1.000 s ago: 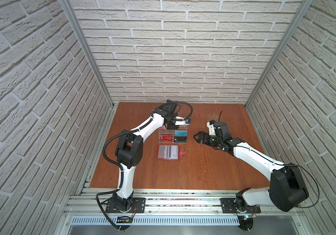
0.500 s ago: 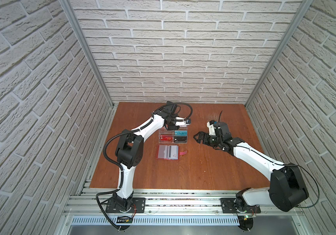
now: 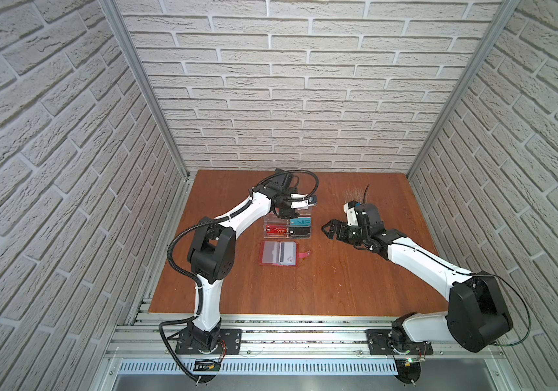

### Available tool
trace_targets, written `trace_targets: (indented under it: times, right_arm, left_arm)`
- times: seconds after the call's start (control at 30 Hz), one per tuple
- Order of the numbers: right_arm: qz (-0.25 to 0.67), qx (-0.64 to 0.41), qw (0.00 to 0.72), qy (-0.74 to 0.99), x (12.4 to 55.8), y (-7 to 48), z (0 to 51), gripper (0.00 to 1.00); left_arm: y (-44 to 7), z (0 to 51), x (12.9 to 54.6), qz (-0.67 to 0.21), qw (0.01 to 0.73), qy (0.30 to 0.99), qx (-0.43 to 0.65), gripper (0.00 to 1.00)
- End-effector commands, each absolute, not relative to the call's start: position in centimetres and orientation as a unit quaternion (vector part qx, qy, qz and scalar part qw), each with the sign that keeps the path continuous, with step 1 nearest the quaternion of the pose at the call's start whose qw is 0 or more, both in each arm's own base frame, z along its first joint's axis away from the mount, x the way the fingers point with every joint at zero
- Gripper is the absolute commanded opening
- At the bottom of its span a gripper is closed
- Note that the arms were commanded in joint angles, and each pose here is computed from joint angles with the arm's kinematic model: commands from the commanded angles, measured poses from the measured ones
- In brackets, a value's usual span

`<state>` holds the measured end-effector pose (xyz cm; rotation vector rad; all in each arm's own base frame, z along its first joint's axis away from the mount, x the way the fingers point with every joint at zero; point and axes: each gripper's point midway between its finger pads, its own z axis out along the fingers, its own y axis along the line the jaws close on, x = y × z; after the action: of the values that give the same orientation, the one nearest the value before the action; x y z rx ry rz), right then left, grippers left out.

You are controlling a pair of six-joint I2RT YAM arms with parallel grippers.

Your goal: Take the credit cards out of the card holder

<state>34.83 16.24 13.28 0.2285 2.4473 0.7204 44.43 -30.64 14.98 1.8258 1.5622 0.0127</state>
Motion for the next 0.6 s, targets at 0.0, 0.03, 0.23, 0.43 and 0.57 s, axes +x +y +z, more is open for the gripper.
trace_targets:
  times: [0.0, 0.03, 0.23, 0.43, 0.57]
  right_arm:
    - [0.28, 0.086, 0.309, 0.905, 35.0, 16.1, 14.7, 1.0]
    - [0.28, 0.086, 0.308, 0.905, 35.0, 16.1, 14.7, 1.0]
    - [0.278, 0.086, 0.309, 0.905, 35.1, 16.1, 14.7, 1.0]
    - [0.253, 0.112, 0.311, 0.909, 36.8, 15.5, 14.7, 1.0]
    - [0.241, 0.138, 0.303, 0.912, 39.2, 15.4, 14.6, 1.0]
  left_arm:
    - [-31.1, 17.3, 44.3, 0.004, 0.391, 0.597, 0.701, 0.78]
    - [-31.0, 17.2, 44.2, 0.001, 0.39, 0.598, 0.7, 0.78]
    - [-31.2, 16.4, 43.8, -0.008, 0.389, 0.603, 0.696, 0.78]
    - [-31.2, 15.8, 43.8, -0.015, 0.394, 0.61, 0.687, 0.78]
    - [-31.3, 15.6, 43.7, -0.02, 0.398, 0.614, 0.682, 0.78]
